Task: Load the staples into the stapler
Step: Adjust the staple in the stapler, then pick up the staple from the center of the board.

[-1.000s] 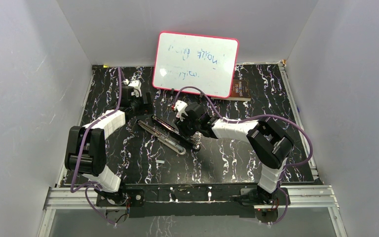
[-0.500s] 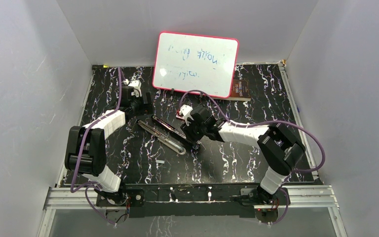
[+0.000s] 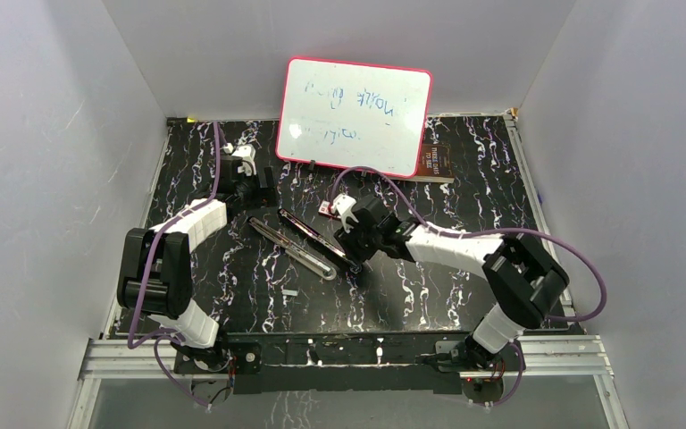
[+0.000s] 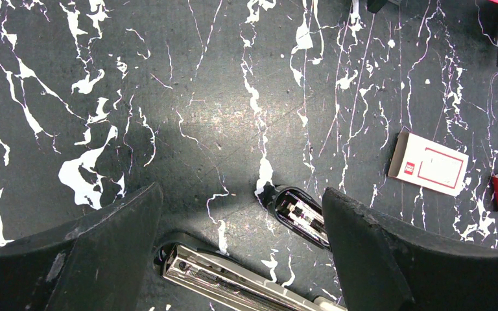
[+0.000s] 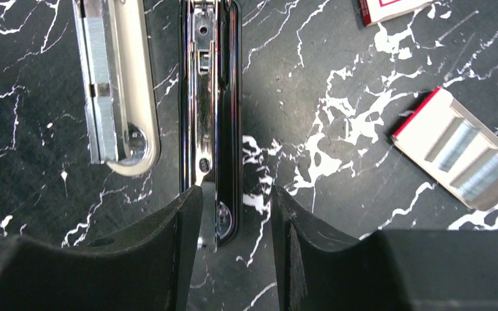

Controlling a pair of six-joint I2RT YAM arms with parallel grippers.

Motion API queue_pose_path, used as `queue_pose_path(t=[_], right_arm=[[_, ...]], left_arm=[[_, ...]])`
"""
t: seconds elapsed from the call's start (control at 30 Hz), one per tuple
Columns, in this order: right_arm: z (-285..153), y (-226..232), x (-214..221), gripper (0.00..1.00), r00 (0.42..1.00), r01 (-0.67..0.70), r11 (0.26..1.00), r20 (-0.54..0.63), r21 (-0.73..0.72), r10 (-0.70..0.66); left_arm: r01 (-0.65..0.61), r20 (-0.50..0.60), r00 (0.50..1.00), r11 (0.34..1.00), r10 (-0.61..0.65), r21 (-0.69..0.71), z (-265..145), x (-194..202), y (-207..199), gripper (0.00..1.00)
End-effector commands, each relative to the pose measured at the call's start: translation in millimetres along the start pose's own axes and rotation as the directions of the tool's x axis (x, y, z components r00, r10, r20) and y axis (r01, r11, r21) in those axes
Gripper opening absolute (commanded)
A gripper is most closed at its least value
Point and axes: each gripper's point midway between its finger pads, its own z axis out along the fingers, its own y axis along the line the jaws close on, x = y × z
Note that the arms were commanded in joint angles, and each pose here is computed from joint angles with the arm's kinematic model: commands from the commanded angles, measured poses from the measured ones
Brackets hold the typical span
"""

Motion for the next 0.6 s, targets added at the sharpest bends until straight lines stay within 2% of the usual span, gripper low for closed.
queue_pose_path(t=[0.0,0.1,0.23,0.3,0.4,0.57], right_arm=[[-27.0,-2.7,-39.8,0.51,0.985,0.041,0.998,0.165,0.036,-0.047],[-41.0,1.5,-72.7,0.52,0.946,0.094,0.995,0.307,0.029,-0.099],[-46.2,29.4,-104.3,0.54,0.871,0.208,0.974,0.469,-0.086,-0.145],[-44.7,41.3,-113.7,0.54,0.852,0.239,0.961,0.506,-0.140,-0.138],[-37.5,60.9,-117.6,0.52,0.821,0.305,0.933,0.550,-0.192,-0.155],[-30.3,97.7,-103.8,0.48,0.691,0.477,0.862,0.680,-0.174,-0.245]], left_arm=[[-0.006,0.055,0.998,1.000,0.005,0.016,-12.6,-15.4,-3.9,0.92],[-0.010,0.069,0.998,1.000,0.009,0.019,-16.5,-19.7,-5.9,0.92],[-0.021,0.092,0.996,1.000,0.018,0.022,-23.4,-26.7,-9.9,0.92],[-0.029,0.105,0.994,0.999,0.027,0.022,-27.8,-30.0,-12.1,0.93],[-0.039,0.122,0.992,0.999,0.037,0.022,-34.3,-33.3,-15.6,0.92],[-0.063,0.153,0.986,0.998,0.061,0.005,-51.3,-43.6,-22.5,0.93]])
